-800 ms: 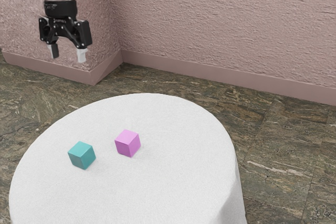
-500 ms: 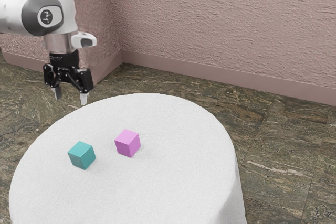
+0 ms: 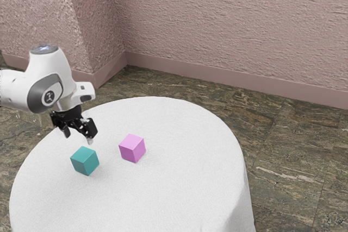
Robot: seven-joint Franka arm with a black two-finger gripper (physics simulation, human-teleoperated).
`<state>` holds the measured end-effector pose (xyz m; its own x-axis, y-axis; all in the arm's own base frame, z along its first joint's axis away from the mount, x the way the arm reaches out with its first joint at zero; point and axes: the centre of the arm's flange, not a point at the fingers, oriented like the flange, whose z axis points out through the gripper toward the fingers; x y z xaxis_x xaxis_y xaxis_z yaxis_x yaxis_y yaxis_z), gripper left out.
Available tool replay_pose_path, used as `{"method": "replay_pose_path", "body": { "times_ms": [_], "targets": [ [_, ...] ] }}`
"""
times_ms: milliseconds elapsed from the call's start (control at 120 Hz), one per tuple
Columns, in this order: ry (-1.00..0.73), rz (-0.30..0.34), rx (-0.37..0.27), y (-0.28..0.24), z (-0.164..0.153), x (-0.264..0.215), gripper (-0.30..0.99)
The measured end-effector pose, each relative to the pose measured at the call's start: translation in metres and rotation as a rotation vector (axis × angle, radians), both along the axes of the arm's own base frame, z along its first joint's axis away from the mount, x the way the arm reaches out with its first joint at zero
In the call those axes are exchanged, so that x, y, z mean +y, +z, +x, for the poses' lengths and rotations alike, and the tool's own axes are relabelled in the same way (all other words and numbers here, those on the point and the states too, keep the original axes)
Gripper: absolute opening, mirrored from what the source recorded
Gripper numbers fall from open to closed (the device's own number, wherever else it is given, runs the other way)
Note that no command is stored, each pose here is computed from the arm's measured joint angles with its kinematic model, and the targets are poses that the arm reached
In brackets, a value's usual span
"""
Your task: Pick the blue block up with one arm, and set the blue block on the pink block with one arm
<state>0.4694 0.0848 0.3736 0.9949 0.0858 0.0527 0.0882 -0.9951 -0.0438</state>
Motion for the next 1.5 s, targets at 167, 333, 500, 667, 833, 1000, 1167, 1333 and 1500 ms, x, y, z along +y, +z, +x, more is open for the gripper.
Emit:
{"method": "replay_pose_path", "body": {
  "times_ms": [167, 333, 500, 667, 833, 1000, 1167, 1333, 1500],
  "targets": [
    [-0.013, -0.003, 0.012, -0.023, 0.001, 0.008, 0.69],
    [-0.034, -0.009, 0.037, -0.045, 0.001, 0.008, 0.69],
    [-0.047, -0.013, 0.056, -0.062, 0.002, 0.011, 0.69],
    [-0.052, -0.014, 0.064, -0.075, 0.003, 0.016, 0.68],
    [-0.061, -0.017, 0.072, -0.092, 0.006, 0.018, 0.68],
    [-0.068, -0.026, 0.063, -0.103, 0.009, 0.015, 0.66],
    [-0.024, -0.044, 0.04, -0.103, 0.009, 0.027, 0.44],
    [-0.019, -0.049, 0.029, -0.102, 0.01, 0.026, 0.39],
    [-0.016, -0.044, -0.003, -0.073, 0.019, 0.029, 0.37]
  ]
}}
